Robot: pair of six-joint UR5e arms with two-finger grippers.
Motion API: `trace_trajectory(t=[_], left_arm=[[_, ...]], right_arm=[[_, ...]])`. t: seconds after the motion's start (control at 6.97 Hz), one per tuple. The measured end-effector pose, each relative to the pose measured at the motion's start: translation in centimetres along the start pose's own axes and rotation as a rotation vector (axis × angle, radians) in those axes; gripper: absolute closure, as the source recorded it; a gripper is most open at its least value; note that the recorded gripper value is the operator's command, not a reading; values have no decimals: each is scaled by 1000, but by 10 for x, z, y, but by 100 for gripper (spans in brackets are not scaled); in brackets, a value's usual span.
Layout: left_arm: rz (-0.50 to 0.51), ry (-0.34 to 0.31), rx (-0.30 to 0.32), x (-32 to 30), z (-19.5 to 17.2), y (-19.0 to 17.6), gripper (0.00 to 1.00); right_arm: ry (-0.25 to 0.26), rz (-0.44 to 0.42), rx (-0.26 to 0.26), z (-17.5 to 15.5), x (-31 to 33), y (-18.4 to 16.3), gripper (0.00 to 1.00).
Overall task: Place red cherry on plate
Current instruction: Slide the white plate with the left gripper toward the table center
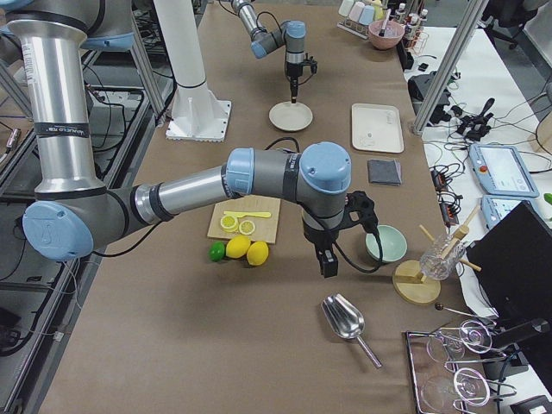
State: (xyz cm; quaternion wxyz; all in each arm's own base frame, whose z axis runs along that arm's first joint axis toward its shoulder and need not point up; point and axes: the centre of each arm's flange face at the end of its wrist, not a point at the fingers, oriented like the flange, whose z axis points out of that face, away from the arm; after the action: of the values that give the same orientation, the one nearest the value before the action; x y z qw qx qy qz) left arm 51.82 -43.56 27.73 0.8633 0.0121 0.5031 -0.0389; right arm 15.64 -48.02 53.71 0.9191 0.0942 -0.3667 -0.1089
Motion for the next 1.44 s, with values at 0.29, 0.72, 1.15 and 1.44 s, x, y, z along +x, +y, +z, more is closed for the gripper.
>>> trace_trajectory(t=[0.29, 0.72, 1.15, 1.44], left_arm=[[-29, 68, 67, 17, -43, -3, 2], [-141, 156, 103, 33, -94, 0, 2], [-246, 189, 204, 48, -97, 16, 2], [-282, 215, 164, 59, -98, 35, 2]], right_arm=[[0, 1, -1, 1, 1, -1, 0], [2, -2, 3, -2, 1, -6, 0], [3, -1, 3, -3, 2, -7, 0], [4, 2, 2, -2, 3, -5, 0]])
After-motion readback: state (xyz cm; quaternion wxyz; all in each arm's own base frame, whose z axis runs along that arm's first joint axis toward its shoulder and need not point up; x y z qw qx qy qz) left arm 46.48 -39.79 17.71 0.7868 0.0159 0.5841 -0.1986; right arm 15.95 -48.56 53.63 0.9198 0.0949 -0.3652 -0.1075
